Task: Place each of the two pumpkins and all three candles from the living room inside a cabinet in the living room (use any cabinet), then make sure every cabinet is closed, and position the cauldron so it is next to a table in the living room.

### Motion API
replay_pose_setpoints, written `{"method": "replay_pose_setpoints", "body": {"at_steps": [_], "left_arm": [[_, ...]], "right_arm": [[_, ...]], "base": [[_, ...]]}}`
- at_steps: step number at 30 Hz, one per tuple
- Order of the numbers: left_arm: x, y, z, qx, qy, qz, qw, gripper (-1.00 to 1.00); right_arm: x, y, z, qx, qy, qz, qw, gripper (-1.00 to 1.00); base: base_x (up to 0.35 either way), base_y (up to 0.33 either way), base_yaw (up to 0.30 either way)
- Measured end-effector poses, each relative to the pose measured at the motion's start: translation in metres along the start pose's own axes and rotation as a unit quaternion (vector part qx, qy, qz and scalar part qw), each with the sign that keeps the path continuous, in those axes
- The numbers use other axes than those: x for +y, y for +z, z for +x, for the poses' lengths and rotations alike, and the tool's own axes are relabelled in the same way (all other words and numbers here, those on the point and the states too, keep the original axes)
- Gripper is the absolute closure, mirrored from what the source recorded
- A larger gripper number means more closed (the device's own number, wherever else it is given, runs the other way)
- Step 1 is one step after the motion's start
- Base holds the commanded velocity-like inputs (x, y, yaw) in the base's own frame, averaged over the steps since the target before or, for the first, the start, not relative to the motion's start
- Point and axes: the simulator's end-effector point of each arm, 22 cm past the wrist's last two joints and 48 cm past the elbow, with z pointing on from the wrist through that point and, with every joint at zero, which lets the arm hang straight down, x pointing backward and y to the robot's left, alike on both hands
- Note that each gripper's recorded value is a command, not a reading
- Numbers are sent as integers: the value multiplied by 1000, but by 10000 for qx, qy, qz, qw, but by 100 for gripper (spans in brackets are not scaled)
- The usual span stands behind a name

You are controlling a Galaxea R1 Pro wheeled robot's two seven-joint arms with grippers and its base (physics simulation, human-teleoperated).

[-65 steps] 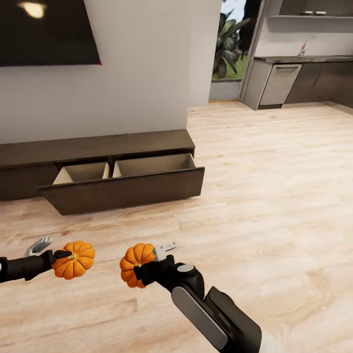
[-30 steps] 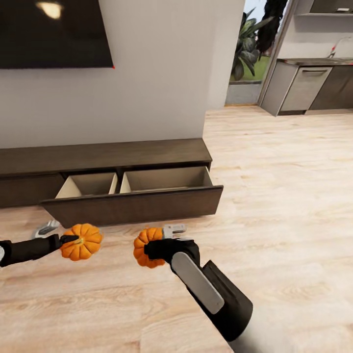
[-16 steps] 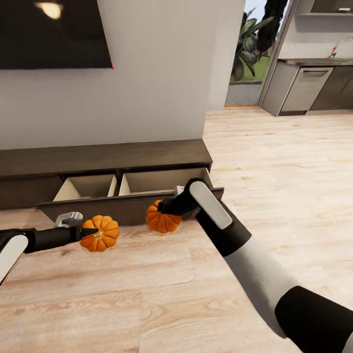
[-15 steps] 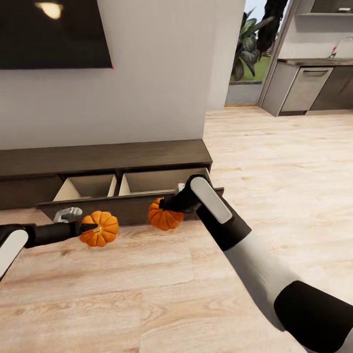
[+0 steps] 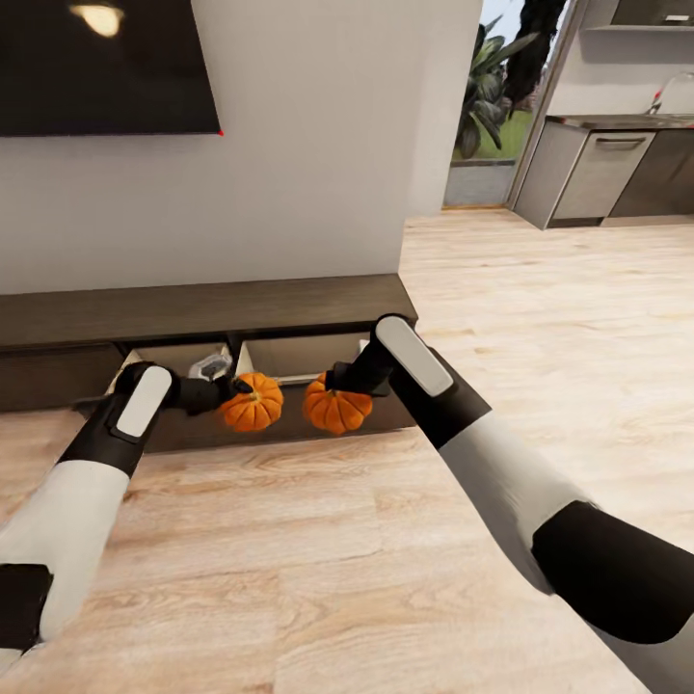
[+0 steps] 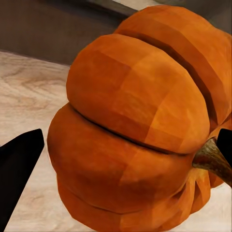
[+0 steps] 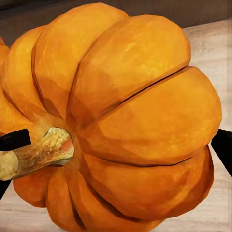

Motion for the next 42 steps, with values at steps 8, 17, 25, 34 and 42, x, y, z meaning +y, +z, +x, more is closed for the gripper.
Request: {"method": "replay_pose_setpoints", "body": {"at_steps": [8,17,25,34,42], "left_arm": [[-36,12,-10,230,-170,-3,9996,100],[-34,12,-11,224,-144,-57,9996,100],[-35,13,-8,260,-151,-55,9995,100],[-34,13,-8,259,-141,-68,9995,100],[-34,13,-8,264,-131,-78,9995,100]], "right_arm": [[-9,1,-3,-5,36,81,10000,100],[-15,1,-7,-51,123,116,9998,100],[-15,1,-7,-51,140,108,9998,100],[-14,0,-7,-59,137,104,9998,100],[-14,0,-7,-63,122,104,9999,100]], "base": [[0,0,0],[133,0,0],[170,0,0],[262,0,0],[326,0,0]]}}
